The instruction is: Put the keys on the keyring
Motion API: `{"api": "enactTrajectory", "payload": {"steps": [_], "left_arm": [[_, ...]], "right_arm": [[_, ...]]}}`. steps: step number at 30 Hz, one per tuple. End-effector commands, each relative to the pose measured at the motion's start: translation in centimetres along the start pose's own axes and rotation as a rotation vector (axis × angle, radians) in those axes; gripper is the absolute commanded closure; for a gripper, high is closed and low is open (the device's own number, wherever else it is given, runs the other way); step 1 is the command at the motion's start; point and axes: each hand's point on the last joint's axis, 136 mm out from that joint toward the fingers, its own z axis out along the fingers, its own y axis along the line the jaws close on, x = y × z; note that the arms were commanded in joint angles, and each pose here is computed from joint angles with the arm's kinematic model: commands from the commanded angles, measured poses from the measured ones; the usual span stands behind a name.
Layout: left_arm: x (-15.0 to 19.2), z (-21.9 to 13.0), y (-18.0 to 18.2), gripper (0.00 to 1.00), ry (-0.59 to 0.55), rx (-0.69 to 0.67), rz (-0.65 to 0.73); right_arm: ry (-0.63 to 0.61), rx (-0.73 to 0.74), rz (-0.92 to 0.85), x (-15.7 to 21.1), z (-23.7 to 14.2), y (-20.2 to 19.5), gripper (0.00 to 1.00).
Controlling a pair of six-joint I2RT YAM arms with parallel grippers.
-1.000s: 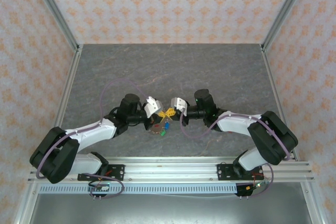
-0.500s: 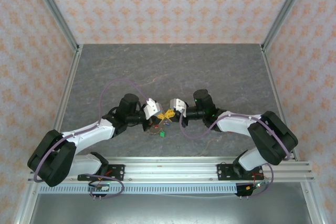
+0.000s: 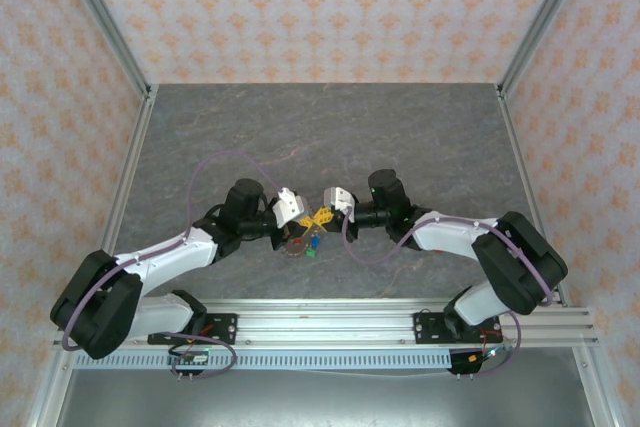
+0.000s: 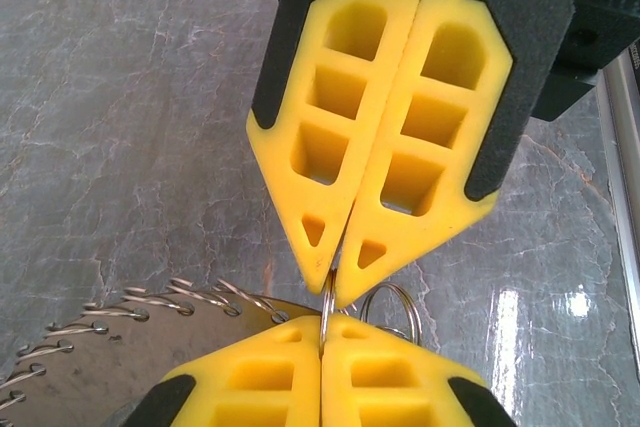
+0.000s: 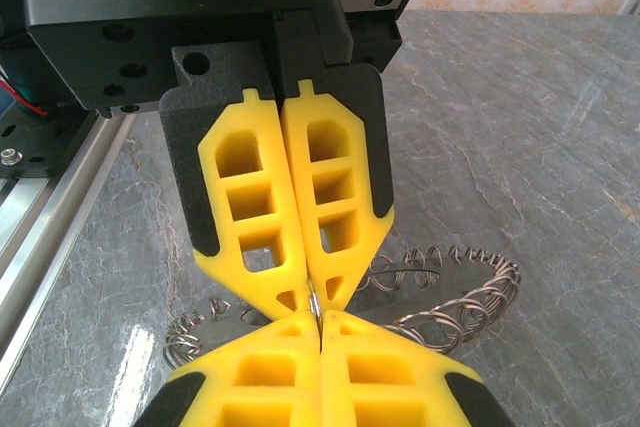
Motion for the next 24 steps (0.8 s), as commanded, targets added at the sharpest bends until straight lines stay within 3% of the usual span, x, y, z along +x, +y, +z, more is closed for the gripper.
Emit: {"api": "enactTrajectory", "payload": {"steps": [1,10,13,15,19,24], "left_arm": [[0.39,-0.41,0.87,0.92,0.017,-0.048,0.011],[-0.01,-0.43,0.97,0.83,0.011,-0.046,0.005],[-0.12,-0.55,1.17,0.84,0.011,-0.056,0.004],[-0.21,-0.67,1.32,1.00,0.015,-0.063,0.004],[-0.22,-1.01,1.35,1.00,0.016,-0.069,-0.003],[-0.14,-1.16,1.10,0.91,0.019,-0.059,-0.007]], "right_arm": [[-0.085,-0.046,-0.066,-3.02,0.12,0.39,1.00],[-0.082,-0.048,-0.065,-2.93,0.19,0.35,1.00],[-0.070,-0.039,-0.064,-2.63,0.20,0.26,1.00],[-0.068,-0.039,-0.062,-2.55,0.19,0.28,1.00],[-0.067,-0.026,-0.067,-2.60,0.00,0.25,1.00],[-0.074,-0.029,-0.068,-2.86,-0.21,0.46,1.00]]}}
